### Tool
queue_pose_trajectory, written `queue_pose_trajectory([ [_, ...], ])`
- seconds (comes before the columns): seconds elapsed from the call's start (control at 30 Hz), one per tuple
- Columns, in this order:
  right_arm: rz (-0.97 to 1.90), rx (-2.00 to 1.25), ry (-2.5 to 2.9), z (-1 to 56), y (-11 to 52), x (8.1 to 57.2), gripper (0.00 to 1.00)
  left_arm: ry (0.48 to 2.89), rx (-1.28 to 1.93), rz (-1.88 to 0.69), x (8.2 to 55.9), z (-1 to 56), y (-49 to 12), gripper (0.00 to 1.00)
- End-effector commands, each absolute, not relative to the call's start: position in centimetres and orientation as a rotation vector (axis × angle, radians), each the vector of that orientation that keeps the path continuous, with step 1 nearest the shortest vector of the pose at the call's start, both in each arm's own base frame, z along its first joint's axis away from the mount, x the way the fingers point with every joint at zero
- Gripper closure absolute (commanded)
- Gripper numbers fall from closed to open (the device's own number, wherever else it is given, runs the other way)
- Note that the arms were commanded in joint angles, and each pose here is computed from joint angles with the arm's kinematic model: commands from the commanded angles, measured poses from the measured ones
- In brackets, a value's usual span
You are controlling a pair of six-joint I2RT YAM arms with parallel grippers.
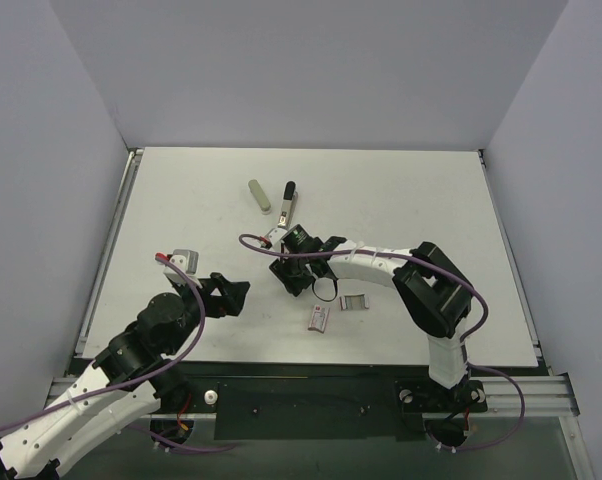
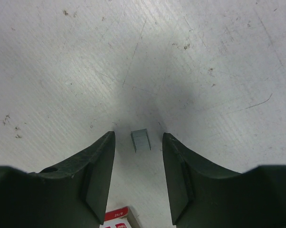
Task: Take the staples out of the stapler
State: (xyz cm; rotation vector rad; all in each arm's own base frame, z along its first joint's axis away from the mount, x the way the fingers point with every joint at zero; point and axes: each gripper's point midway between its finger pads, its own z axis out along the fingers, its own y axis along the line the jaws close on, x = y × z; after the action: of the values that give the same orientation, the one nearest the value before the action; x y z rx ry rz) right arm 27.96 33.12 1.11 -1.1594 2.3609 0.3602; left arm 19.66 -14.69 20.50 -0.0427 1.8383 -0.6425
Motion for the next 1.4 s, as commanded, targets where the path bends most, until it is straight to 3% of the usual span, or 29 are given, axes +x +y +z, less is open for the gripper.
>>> queue_pose_trajectory([
  [0.0, 0.362, -1.145, 2.368, 1.1, 33.4, 28.4, 0.61, 1.788, -0.064, -0.666, 19.7, 22.5, -14.5, 0.07],
  [0.13, 0.356, -1.145, 2.371, 1.0, 33.3, 28.3, 0.67, 1.789, -0.064, -0.665, 19.7, 22.4, -14.5, 0.07],
  [0.73, 0.267, -1.103, 2.392, 0.8, 32.3, 27.8, 0.77, 1.78, -0.064, -0.672, 19.5, 22.9, -14.3, 0.07],
  [1.0, 0.24, -1.046, 2.404, 0.9, 32.4, 27.3, 0.89, 1.781, -0.065, -0.669, 19.4, 22.9, -14.2, 0.07],
  [1.37, 0.269, -0.86, 2.348, 5.5, 31.7, 27.0, 0.93, 1.781, -0.065, -0.672, 19.3, 23.0, -14.1, 0.07],
])
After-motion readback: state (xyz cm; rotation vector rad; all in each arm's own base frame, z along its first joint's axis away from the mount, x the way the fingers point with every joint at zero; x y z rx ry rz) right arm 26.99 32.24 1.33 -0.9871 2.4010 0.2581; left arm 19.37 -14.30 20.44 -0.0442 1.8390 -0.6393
